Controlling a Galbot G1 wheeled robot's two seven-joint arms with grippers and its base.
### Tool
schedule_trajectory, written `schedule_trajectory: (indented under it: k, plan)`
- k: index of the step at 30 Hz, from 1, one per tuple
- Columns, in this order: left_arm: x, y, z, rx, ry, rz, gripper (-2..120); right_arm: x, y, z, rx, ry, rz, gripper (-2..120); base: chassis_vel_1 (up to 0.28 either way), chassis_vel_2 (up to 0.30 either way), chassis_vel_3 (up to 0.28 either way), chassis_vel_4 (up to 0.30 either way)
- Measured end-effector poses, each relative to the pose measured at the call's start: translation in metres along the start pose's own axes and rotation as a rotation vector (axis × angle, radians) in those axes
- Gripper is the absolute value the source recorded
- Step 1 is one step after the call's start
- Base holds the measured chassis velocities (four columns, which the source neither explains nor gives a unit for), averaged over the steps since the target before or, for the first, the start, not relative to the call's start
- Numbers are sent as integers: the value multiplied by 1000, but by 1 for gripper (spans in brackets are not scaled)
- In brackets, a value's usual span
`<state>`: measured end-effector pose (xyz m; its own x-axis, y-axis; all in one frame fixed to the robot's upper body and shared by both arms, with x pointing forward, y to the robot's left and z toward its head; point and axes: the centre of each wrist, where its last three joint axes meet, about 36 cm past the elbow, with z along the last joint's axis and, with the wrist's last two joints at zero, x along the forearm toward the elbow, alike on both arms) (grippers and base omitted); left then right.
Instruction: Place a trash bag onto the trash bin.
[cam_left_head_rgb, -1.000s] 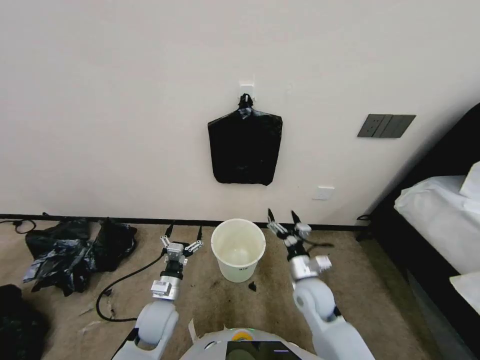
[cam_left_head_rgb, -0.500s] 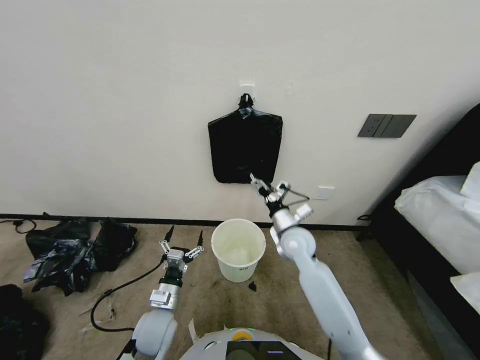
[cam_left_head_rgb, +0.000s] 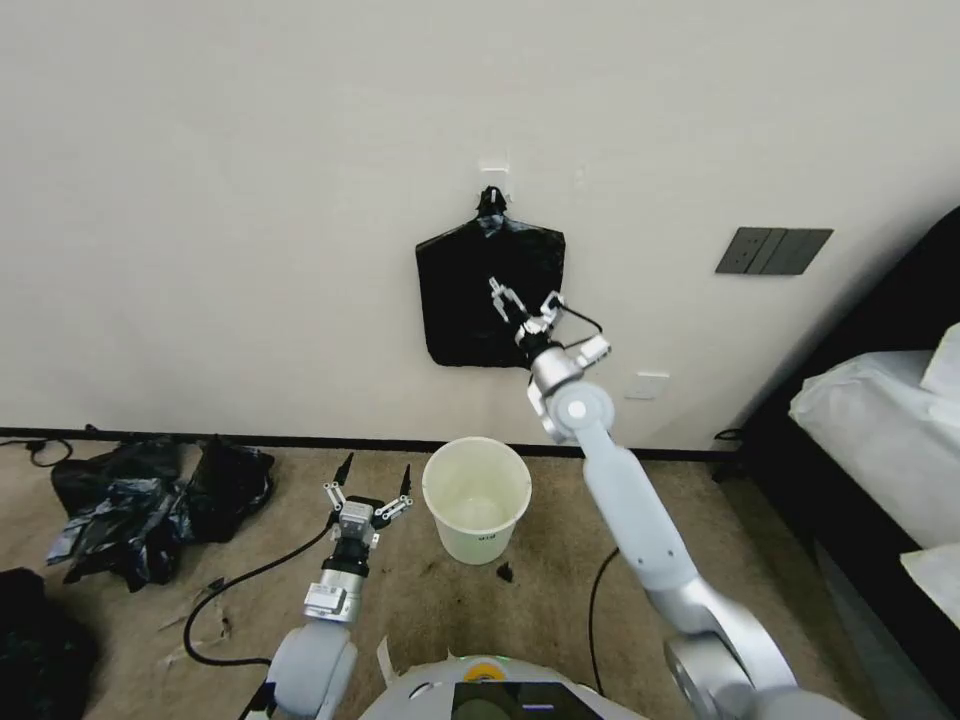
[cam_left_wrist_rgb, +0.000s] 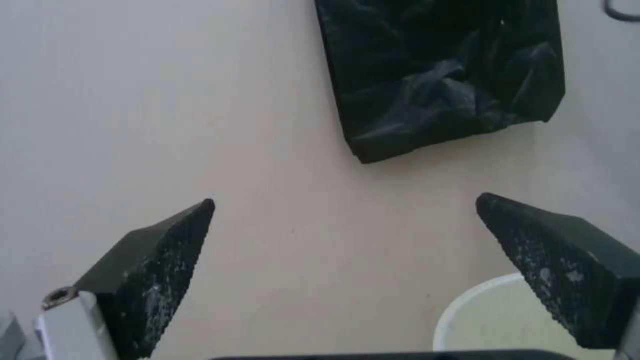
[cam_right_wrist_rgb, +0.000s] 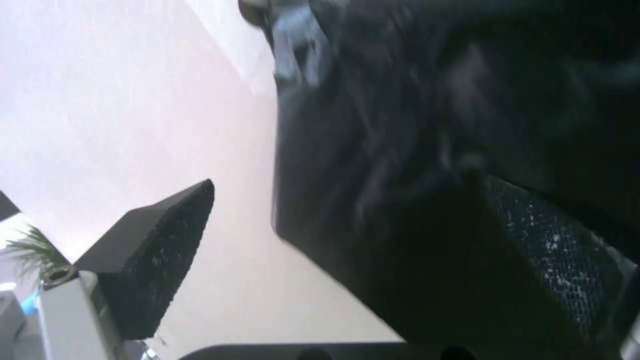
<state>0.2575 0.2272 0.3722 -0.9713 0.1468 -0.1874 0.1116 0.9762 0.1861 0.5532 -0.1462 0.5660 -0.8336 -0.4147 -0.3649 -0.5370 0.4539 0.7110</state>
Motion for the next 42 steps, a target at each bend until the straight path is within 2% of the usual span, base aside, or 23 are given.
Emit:
schedule_trajectory:
  k: [9, 23, 27, 30, 31, 36, 37, 40, 41, 42]
  plan:
    - [0, 2, 0, -8, -10, 5, 100, -46, -3, -19, -66, -33, 31, 100, 0, 0, 0, 0]
    - [6, -3, -2, 0, -14, 3, 100, -62, 8, -27, -102, -64, 1, 96, 0, 0, 0, 0]
    - [6, -4, -2, 1, -15, 3, 100, -64, 9, -25, -105, -61, -5, 88, 0, 0, 0, 0]
    - [7, -4, -2, 2, -16, 3, 100, -69, 9, -22, -114, -58, -3, 73, 0, 0, 0, 0]
    - [7, -4, -2, 2, -16, 3, 100, -69, 9, -22, -114, -58, -3, 73, 0, 0, 0, 0]
    - [6, -4, -4, 1, -20, 3, 100, -74, 12, -19, -122, -58, -9, 53, 0, 0, 0, 0]
    - [6, -4, -4, 1, -20, 3, 100, -74, 12, -19, -122, -58, -9, 53, 0, 0, 0, 0]
    - [6, -3, -4, 2, -22, 3, 100, -75, 13, -21, -124, -65, -12, 36, 0, 0, 0, 0]
    - [6, -3, -4, 2, -22, 3, 100, -75, 13, -21, -124, -65, -12, 36, 0, 0, 0, 0]
    - [6, -4, -4, 3, -23, 3, 100, -75, 13, -21, -124, -68, -12, 31, 0, 0, 0, 0]
